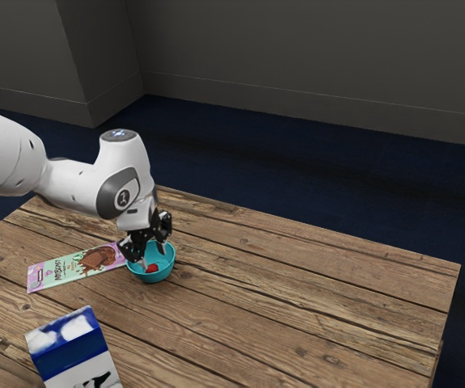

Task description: Take strawberry from the bowl

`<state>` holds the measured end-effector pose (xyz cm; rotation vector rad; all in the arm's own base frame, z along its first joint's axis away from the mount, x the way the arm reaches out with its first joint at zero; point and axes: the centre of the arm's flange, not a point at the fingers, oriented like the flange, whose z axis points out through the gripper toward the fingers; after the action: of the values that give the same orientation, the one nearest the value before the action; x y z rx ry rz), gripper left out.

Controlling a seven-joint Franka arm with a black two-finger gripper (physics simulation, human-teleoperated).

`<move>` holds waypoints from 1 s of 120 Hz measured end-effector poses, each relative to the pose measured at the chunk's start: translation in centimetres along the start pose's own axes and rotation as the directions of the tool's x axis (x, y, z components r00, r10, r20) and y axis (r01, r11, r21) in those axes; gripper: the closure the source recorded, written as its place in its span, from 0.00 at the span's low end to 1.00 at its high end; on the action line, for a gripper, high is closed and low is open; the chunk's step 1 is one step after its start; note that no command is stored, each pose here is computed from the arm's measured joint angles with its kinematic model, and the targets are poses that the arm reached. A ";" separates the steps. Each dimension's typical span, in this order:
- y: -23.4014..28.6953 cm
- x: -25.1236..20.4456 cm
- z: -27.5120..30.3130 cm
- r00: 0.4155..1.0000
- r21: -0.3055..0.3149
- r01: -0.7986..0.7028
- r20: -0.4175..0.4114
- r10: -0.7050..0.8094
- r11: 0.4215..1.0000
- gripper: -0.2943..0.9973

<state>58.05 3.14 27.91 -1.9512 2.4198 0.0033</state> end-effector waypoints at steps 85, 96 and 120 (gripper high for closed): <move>0.7 0.4 1.6 0.998 0.003 -0.067 -0.007 0.067 0.998 0.50; 0.6 0.3 1.6 0.997 0.010 -0.072 -0.003 0.072 0.997 0.53; 0.5 0.3 1.8 0.997 0.021 -0.076 -0.002 0.076 0.997 0.57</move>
<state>57.55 2.98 26.14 -1.8510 2.4834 -0.0227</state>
